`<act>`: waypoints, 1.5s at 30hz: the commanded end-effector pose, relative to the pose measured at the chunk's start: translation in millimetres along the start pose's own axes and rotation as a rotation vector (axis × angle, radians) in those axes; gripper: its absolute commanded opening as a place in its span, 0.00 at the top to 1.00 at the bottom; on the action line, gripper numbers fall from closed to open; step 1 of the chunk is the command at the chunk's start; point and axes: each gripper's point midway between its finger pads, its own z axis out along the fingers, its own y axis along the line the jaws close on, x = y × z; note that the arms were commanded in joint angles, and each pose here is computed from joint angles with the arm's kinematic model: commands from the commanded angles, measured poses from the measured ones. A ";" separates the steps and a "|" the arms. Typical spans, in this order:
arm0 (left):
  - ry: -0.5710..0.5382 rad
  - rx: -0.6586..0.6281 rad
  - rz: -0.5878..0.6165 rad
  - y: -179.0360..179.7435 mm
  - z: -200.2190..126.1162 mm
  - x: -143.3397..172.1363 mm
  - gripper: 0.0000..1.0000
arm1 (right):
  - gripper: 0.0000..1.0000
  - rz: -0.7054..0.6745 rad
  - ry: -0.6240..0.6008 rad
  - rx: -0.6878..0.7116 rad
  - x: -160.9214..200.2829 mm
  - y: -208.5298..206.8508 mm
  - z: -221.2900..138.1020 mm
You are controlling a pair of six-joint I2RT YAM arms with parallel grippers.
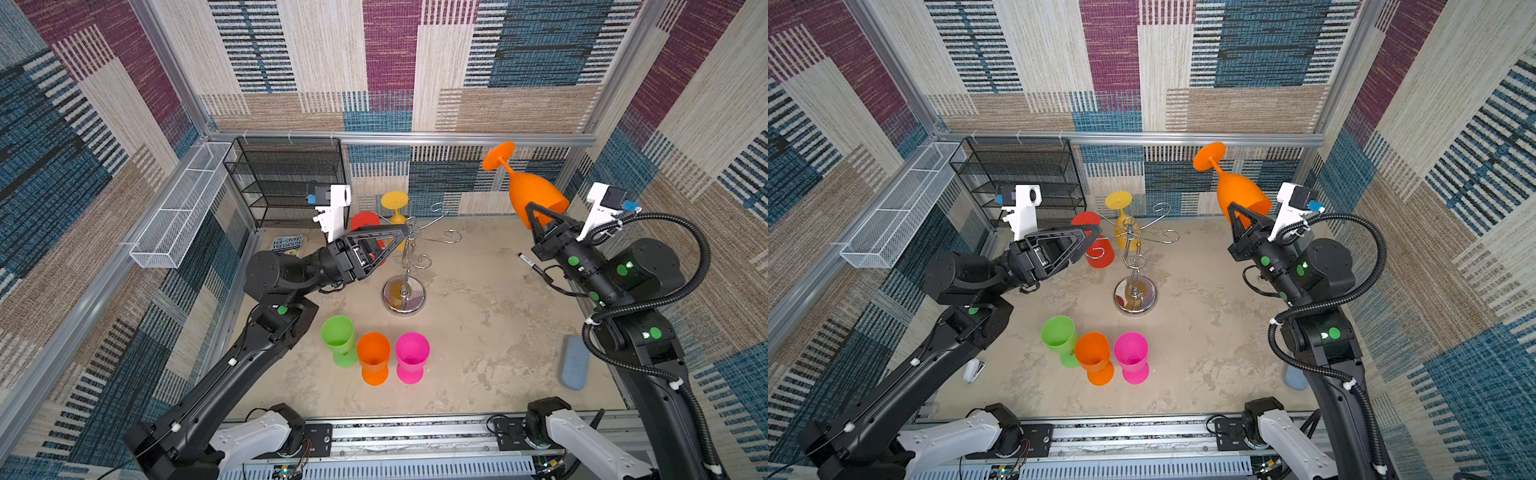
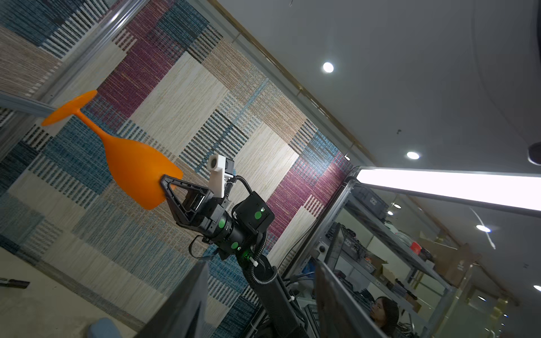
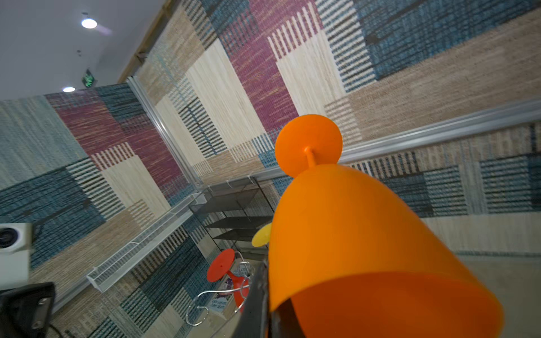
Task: Take the wine glass off the wine glass rack
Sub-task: Pick up the wine glass from the wine glass rack, then place the wine glass at the center of the table.
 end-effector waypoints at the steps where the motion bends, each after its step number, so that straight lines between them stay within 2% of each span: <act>1: 0.072 -0.189 0.131 26.6 -14.7 17.2 0.40 | 1.00 -0.013 0.131 0.232 36.6 -45.4 -13.8; 8: 0.061 -0.289 0.251 12.6 -42.3 17.7 0.41 | 1.00 0.031 0.347 0.288 83.9 -61.0 -15.2; 15: 0.049 -0.334 0.295 10.3 -61.6 24.8 0.41 | 1.00 0.090 0.643 0.324 172.6 -90.7 -13.2; 21: 0.058 -0.359 0.327 7.0 -70.0 27.3 0.41 | 1.00 0.116 0.815 0.300 217.9 -87.5 -20.5; 27: 0.066 -0.363 0.327 11.4 -71.6 31.6 0.42 | 1.00 0.089 1.021 0.266 266.9 -60.8 -27.9; 36: 0.086 -0.356 0.314 18.6 -70.8 38.9 0.42 | 1.00 -0.006 1.222 0.280 300.7 -47.4 -37.7; 45: 0.098 -0.344 0.298 21.0 -71.1 44.6 0.42 | 1.00 -0.081 1.317 0.292 316.4 -42.5 -29.6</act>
